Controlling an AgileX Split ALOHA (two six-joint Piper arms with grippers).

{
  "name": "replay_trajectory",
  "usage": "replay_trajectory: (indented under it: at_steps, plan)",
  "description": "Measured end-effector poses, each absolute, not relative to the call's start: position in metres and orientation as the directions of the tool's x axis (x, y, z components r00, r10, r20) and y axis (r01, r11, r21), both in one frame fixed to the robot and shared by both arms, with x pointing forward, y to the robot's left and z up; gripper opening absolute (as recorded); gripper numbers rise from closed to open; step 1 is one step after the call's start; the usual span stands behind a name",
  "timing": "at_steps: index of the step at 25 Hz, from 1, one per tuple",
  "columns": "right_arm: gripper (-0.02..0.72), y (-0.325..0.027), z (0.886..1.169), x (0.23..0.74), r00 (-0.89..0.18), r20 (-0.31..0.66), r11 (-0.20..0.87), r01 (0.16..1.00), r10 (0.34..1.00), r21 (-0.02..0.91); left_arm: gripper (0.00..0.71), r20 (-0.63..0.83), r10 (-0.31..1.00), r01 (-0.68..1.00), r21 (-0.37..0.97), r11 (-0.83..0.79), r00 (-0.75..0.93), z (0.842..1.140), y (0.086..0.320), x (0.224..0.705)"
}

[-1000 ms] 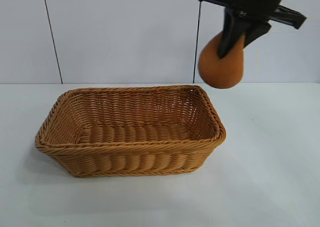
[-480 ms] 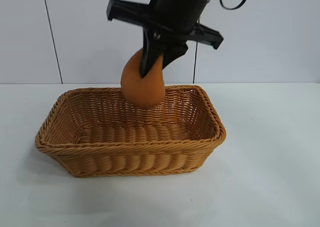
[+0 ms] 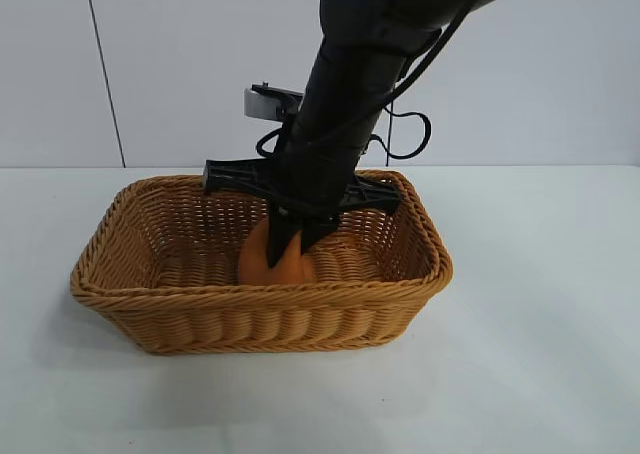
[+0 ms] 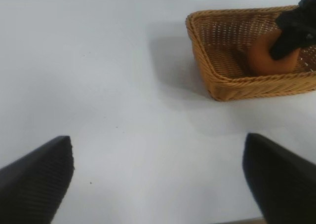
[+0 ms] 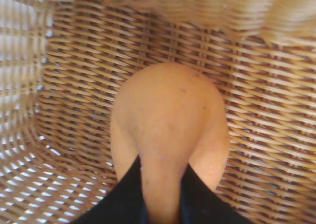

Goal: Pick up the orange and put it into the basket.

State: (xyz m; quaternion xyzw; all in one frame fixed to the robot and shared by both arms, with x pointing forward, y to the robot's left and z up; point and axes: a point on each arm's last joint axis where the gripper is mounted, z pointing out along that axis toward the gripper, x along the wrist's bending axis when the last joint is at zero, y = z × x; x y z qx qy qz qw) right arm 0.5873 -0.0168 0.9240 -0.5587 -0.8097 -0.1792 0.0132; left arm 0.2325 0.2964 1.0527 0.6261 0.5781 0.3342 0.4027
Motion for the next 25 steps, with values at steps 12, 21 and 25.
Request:
replay_trajectory:
  at_steps: [12, 21, 25]
  plan:
    - [0.672, -0.01, 0.957, 0.597, -0.422, 0.206, 0.358, 0.888, 0.883, 0.288, 0.663, -0.047, 0.993, 0.455, 0.891, -0.007, 0.108, 1.053, 0.296, 0.233]
    - [0.694, -0.012, 1.028, 0.605, -0.461, 0.109, 0.42, 0.866, 0.881, 0.271, 0.663, -0.048, 0.993, 0.455, 0.891, -0.006, 0.108, 1.053, 0.296, 0.233]
    - [0.694, -0.013, 1.034, 0.607, -0.448, 0.103, 0.404, 0.868, 0.888, 0.288, 0.663, -0.048, 0.993, 0.455, 0.891, -0.006, 0.108, 1.053, 0.296, 0.233]
